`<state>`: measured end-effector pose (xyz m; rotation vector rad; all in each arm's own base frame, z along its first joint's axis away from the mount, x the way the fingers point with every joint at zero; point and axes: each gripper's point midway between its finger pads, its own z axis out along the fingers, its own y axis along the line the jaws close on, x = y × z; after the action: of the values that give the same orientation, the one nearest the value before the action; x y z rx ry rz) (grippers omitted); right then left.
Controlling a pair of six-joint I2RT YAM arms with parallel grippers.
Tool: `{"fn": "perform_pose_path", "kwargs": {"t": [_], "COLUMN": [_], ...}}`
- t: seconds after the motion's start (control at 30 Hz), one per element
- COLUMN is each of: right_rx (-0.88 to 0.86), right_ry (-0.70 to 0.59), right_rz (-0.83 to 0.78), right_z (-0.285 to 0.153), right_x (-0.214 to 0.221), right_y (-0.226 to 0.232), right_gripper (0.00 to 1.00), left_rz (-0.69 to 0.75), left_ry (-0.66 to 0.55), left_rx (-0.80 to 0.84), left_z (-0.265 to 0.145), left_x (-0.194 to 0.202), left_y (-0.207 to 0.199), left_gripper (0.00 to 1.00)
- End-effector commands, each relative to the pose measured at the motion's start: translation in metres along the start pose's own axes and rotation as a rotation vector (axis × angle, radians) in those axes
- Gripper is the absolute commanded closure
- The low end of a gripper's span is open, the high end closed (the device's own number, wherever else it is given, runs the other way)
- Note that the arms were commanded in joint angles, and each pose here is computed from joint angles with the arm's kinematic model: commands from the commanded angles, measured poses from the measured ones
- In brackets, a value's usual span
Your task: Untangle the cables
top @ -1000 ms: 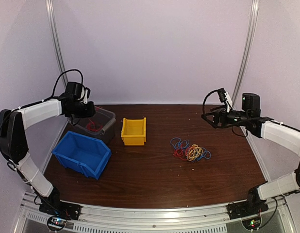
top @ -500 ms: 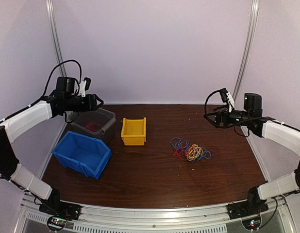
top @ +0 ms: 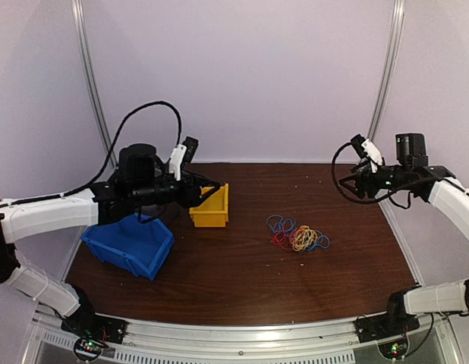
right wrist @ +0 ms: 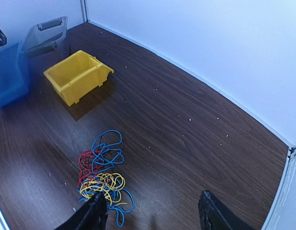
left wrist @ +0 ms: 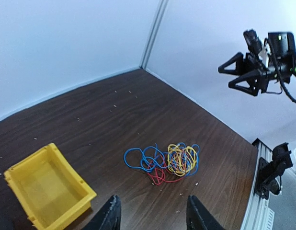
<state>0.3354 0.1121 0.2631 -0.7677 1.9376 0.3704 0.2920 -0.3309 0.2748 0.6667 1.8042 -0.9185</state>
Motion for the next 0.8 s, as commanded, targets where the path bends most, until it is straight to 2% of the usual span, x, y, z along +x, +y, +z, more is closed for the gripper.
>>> {"fn": "perform_pose_path", "kwargs": {"t": [0.0,0.17,0.27,0.33,0.43,0.5,0.63,0.77], "right_rx": [-0.057,-0.039,-0.102,-0.148,-0.164,-0.152,-0.218,-0.286], "right_ry": [0.167,0.370,0.459,0.472,0.471,0.465,0.469,0.505], "right_rz": [-0.067,0.027,0.099,0.115,0.101,0.107,0.147,0.188], "right_z": [-0.011,-0.002,0.007,0.010,0.014,0.018,0.023,0.033], "right_x": [0.046,0.096,0.123,0.131,0.139,0.143,0.156,0.181], "right_y": [0.020,0.013,0.015,0.018,0.017,0.011,0.006,0.001], "right_gripper": [0.37,0.43,0.48,0.48,0.42,0.39,0.37,0.40], "left_rz": [0.067,0.045,0.023,0.022,0.020,0.021,0.016,0.001], "left_ry": [0.028,0.101,0.101,0.092,0.065,0.057,0.025,0.033], "left_rx": [0.061,0.098,0.098,0.072,0.092,0.121,0.163,0.189], "left_z": [0.054,0.103,0.126,0.143,0.162,0.175,0.193,0.218], "left_x": [0.021,0.052,0.062,0.067,0.073,0.078,0.078,0.084], "left_y": [-0.040,-0.071,-0.079,-0.080,-0.086,-0.090,-0.097,-0.105], "left_gripper": [0.53,0.44,0.41,0.38,0.36,0.30,0.29,0.30]}}
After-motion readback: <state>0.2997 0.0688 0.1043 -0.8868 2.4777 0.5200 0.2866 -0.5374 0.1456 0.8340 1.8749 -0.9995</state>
